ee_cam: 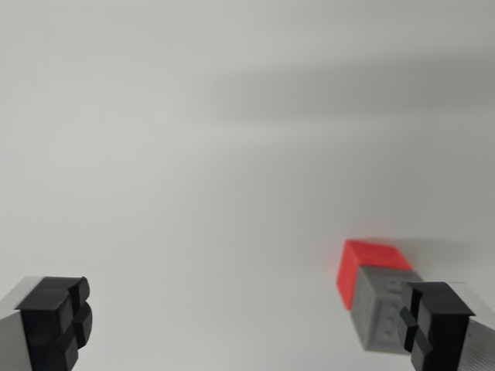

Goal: Destack cube

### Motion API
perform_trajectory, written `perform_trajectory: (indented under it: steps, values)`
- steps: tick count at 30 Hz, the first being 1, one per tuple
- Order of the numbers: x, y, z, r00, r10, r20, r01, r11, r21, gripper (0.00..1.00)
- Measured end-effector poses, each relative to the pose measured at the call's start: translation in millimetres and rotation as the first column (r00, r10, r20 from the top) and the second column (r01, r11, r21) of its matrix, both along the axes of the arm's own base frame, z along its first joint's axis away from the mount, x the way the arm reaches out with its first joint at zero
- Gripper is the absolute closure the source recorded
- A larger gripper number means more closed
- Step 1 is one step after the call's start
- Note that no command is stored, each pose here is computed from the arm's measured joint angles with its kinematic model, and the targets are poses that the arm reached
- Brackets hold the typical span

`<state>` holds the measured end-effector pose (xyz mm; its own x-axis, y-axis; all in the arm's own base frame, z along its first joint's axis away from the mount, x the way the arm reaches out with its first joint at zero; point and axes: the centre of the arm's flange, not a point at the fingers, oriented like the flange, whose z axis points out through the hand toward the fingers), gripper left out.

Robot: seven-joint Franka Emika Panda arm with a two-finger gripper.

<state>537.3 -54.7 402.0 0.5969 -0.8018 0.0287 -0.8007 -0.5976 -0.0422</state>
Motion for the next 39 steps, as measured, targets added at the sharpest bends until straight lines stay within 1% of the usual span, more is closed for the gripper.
perform_trajectory:
  steps: [1, 3, 13, 18, 22, 24, 28, 30, 35, 39]
  values:
    - [-1.0, -0.8, -1, 1.0, -0.001, -0.0002, 0.001, 1.0, 0.0001, 0.0]
    - [-5.1, -3.8, -5, 1.0, -0.005, -0.0029, 0.005, 1.0, 0.0006, 0.0]
    - [-26.0, -20.7, -25, 0.9996, -0.024, -0.0107, 0.024, 0.9997, 0.0021, 0.0]
    - [-38.2, -30.3, -38, 0.9992, -0.035, -0.0172, 0.035, 0.9994, 0.0027, 0.0]
    - [-47.5, -37.6, -46, 0.9989, -0.043, -0.0199, 0.043, 0.9991, 0.0027, 0.0]
    - [-53.0, -41.9, -52, 0.9986, -0.048, -0.0231, 0.048, 0.9988, 0.0028, 0.0]
    - [-63.4, -50.4, -62, 0.998, -0.058, -0.0271, 0.058, 0.9983, 0.0027, 0.0]
    - [-68.9, -54.7, -68, 0.9976, -0.062, -0.0303, 0.062, 0.9981, 0.0027, 0.0]
    - [-81.2, -64.5, -80, 0.9968, -0.073, -0.0348, 0.073, 0.9973, 0.0023, 0.0]
    - [-92.8, -73.7, -91, 0.9958, -0.083, -0.0397, 0.083, 0.9965, 0.0025, 0.0]
